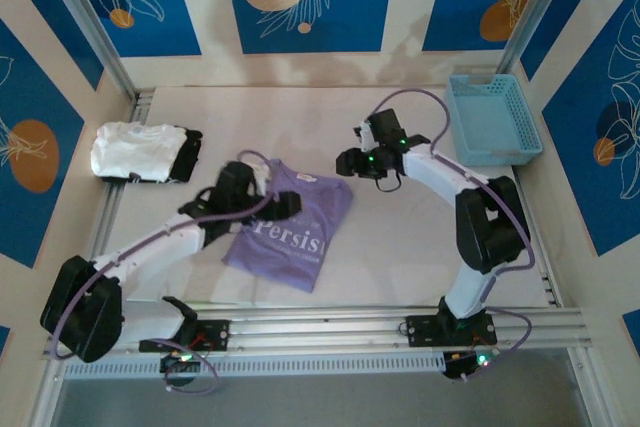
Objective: Fold the inside-out t-shirt
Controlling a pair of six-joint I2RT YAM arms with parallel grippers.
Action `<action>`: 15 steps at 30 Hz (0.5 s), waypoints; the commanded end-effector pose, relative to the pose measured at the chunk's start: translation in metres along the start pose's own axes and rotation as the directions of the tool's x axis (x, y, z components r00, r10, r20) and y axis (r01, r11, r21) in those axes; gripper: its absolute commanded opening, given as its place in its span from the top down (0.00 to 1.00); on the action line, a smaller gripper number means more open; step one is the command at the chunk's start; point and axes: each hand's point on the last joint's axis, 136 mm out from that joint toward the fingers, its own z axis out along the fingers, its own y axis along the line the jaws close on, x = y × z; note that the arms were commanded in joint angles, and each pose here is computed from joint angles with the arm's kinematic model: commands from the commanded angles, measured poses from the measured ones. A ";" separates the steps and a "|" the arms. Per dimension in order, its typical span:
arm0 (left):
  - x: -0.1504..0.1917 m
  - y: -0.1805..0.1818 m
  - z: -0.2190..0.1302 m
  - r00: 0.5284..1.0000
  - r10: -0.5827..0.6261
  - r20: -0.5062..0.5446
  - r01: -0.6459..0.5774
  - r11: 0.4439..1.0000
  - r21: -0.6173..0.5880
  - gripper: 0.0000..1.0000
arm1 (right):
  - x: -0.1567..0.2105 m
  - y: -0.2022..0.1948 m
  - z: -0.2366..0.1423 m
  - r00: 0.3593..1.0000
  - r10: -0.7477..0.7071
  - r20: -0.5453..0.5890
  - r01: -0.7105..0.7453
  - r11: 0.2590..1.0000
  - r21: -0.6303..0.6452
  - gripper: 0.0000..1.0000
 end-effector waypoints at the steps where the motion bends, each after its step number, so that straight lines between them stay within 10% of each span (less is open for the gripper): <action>1: -0.033 0.048 0.005 1.000 0.007 0.022 -0.004 0.995 -0.104 0.20 | 0.027 -0.013 0.012 0.991 0.112 -0.076 -0.112 0.994 0.005 0.32; 15: -0.081 0.116 0.092 0.981 0.055 -0.184 -0.089 0.980 -0.178 0.16 | 0.049 -0.008 0.071 0.964 0.175 -0.203 -0.179 0.984 -0.002 0.27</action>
